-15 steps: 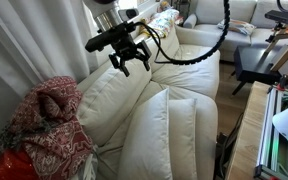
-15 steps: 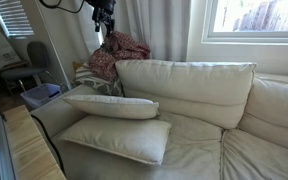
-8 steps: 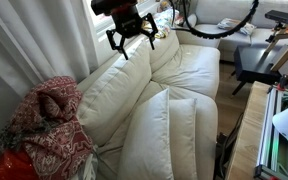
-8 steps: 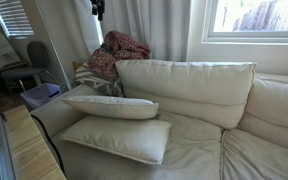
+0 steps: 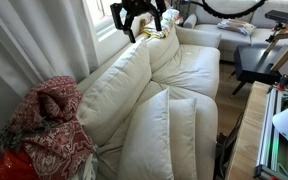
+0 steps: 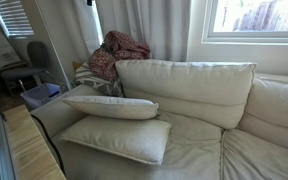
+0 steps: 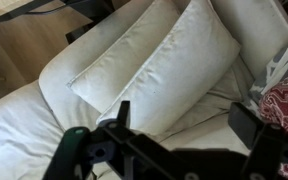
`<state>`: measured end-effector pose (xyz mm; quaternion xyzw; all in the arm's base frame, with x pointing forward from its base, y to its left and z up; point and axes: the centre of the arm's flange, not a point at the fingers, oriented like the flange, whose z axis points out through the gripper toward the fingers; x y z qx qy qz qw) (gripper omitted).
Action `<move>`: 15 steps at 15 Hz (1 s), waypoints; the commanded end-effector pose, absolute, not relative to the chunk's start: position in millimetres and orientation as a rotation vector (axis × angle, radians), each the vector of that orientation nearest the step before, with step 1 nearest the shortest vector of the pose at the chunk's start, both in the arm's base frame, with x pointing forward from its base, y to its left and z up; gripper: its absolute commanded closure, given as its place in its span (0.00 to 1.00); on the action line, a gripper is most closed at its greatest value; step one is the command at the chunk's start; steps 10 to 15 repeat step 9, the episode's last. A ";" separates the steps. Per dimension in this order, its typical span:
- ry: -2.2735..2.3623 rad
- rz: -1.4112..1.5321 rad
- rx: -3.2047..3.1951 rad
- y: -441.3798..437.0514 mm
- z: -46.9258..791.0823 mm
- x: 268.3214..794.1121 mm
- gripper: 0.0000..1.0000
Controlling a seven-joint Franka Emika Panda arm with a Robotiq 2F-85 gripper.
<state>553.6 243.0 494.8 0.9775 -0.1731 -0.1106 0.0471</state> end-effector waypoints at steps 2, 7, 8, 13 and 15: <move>-0.342 -0.321 3.013 229.0 508.2 526.8 0.00; -0.379 -0.310 3.024 239.5 512.8 541.3 0.00; -0.378 -0.312 3.023 239.9 511.9 541.4 0.00; -0.378 -0.313 3.023 240.0 511.6 541.5 0.00; -0.378 -0.313 3.023 240.0 511.6 541.5 0.00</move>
